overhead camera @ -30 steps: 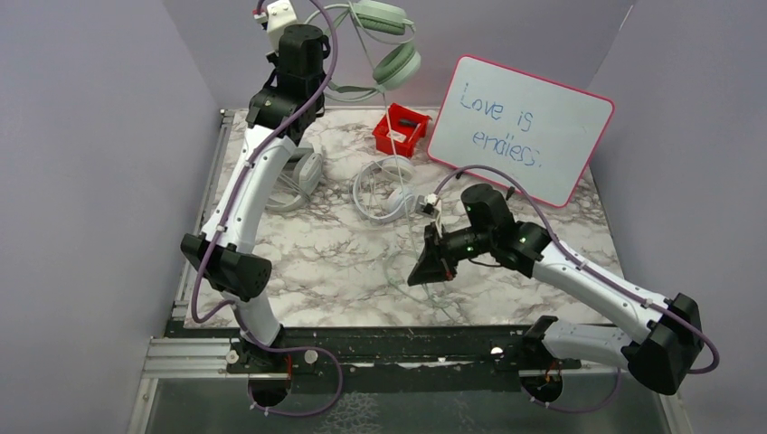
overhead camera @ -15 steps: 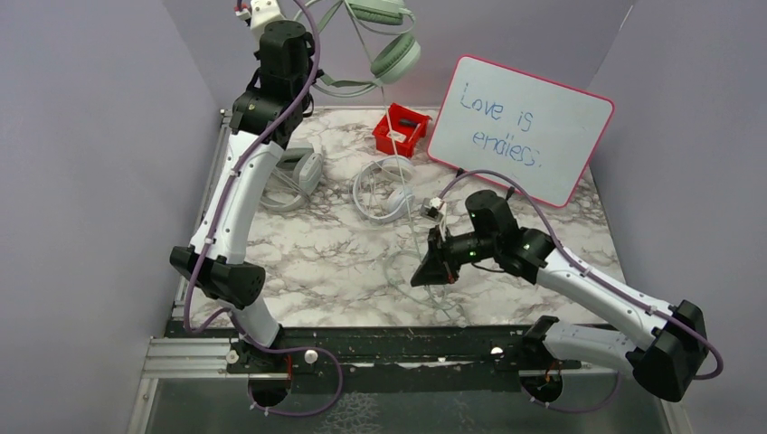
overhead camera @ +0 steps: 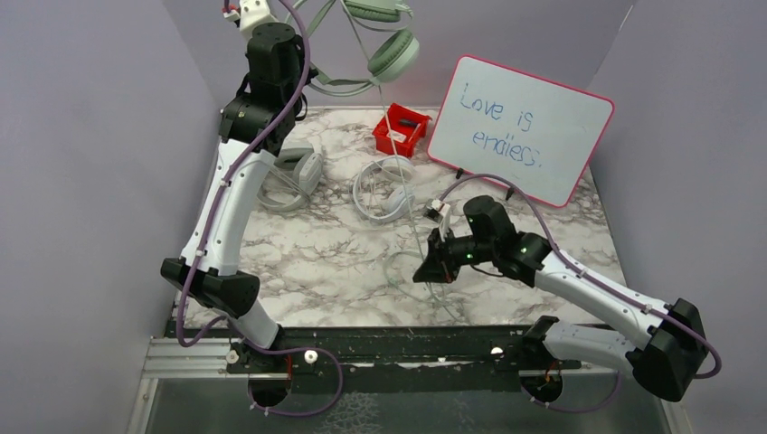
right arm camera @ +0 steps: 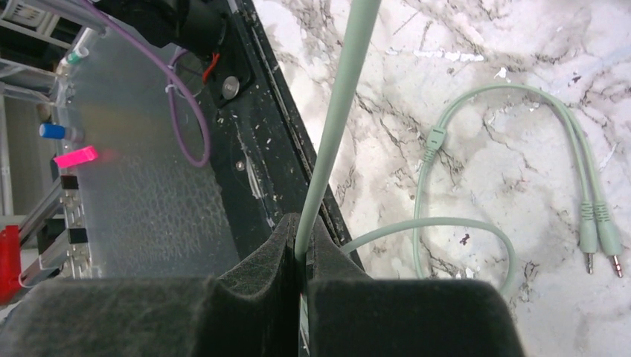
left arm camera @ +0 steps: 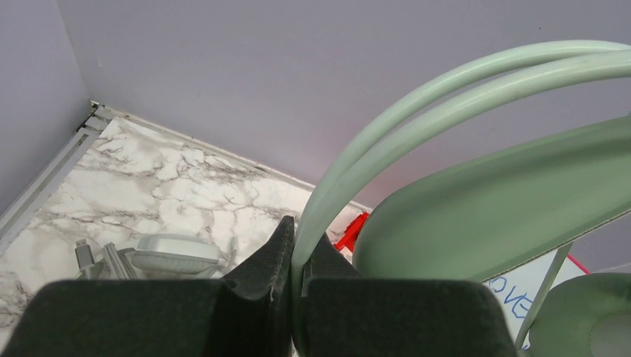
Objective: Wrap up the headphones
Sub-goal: Wrap the headphones cable around the headphones.
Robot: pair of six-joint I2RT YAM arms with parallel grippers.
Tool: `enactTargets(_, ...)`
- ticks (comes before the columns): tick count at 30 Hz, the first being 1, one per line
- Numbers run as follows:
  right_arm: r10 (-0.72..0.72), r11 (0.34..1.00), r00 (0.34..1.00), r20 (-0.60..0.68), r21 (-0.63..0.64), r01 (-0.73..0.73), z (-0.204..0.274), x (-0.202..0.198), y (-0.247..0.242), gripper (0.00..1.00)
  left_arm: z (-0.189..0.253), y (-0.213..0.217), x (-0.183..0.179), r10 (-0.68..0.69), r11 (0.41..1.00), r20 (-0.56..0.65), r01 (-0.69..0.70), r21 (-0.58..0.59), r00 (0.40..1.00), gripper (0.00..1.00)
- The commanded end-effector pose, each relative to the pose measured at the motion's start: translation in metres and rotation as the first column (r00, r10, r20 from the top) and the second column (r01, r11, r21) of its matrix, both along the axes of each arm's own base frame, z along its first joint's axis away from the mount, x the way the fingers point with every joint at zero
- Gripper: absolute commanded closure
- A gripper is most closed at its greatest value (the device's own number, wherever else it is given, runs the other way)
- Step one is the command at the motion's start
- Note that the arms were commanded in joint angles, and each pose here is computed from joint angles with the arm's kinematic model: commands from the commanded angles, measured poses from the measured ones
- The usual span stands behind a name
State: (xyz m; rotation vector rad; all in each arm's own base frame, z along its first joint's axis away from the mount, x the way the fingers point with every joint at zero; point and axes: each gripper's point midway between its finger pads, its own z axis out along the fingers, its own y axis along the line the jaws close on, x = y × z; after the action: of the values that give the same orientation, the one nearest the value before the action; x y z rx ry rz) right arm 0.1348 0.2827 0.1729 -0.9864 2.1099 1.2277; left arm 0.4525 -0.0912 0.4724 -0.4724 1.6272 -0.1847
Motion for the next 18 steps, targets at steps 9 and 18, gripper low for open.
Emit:
enactTargets(9, -0.177, 0.973, 0.984, -0.038, -0.155, 0.169, -0.044, 0.014, -0.017, 0.99, 0.077, 0.006, -0.028, -0.01, 0.986, 0.241, 0.05, -0.158, 0.971, 1.0)
enactTargets(18, -0.245, 0.958, 0.968, -0.047, -0.163, 0.234, -0.048, 0.024, -0.016, 0.99, 0.08, 0.013, -0.037, 0.006, 0.989, 0.25, 0.031, -0.146, 0.968, 1.0)
